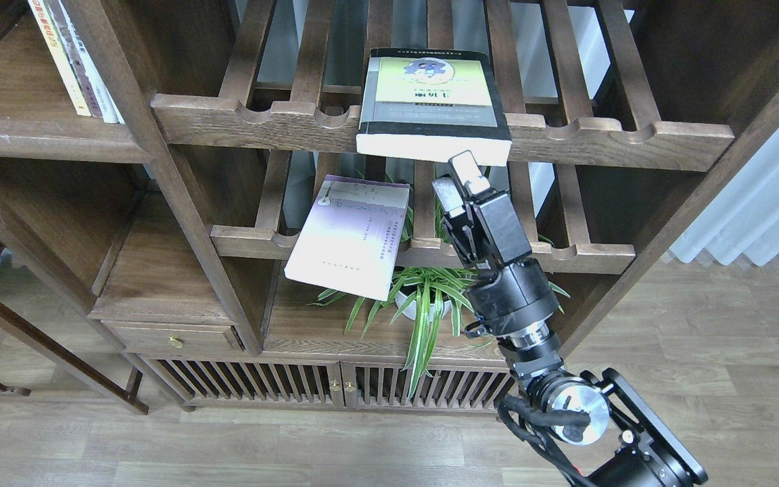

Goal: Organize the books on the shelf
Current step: 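Grasp the white-and-green book's lower edge with the right gripper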

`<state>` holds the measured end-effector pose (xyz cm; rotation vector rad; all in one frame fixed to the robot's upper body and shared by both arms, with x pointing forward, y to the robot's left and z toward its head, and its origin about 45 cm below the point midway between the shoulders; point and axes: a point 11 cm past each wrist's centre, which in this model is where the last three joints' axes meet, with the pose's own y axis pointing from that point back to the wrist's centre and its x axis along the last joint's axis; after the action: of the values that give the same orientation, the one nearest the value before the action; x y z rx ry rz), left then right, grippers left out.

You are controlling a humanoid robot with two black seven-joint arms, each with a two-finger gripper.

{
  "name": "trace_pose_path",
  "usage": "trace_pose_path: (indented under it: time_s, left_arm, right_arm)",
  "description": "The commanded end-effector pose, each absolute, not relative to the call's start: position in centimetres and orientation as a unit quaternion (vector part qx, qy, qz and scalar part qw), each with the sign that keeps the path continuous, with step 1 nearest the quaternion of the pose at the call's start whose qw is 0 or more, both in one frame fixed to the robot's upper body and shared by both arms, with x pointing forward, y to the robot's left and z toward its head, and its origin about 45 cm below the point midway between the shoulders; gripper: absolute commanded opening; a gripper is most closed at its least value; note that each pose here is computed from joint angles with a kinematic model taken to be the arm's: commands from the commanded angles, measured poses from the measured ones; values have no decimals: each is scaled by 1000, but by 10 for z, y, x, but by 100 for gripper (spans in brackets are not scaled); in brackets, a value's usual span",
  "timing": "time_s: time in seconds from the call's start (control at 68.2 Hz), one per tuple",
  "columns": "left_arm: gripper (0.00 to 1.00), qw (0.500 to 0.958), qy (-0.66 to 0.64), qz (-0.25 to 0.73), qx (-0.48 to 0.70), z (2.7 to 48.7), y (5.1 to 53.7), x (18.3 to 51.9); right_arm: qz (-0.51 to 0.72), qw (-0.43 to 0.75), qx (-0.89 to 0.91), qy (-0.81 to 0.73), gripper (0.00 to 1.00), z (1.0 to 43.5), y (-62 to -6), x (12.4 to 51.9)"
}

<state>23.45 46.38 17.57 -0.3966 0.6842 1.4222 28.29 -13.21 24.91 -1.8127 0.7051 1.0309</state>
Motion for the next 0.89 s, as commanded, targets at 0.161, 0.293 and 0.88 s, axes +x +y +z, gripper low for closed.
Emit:
trace_pose_path:
  time_s: [0.161,0.293,0.88]
  left_arm:
    - [91,688,305,634,-178,176,463,236]
    - [91,689,304,634,-178,178,464,237]
    - [93,688,295,638,-182,183,469,238]
  right_arm:
    - [418,431,-737,311,100,256,-127,298]
    - [419,423,-736,323,100,258,-126,303]
    - [409,433,-735,324,99,265,-130,308]
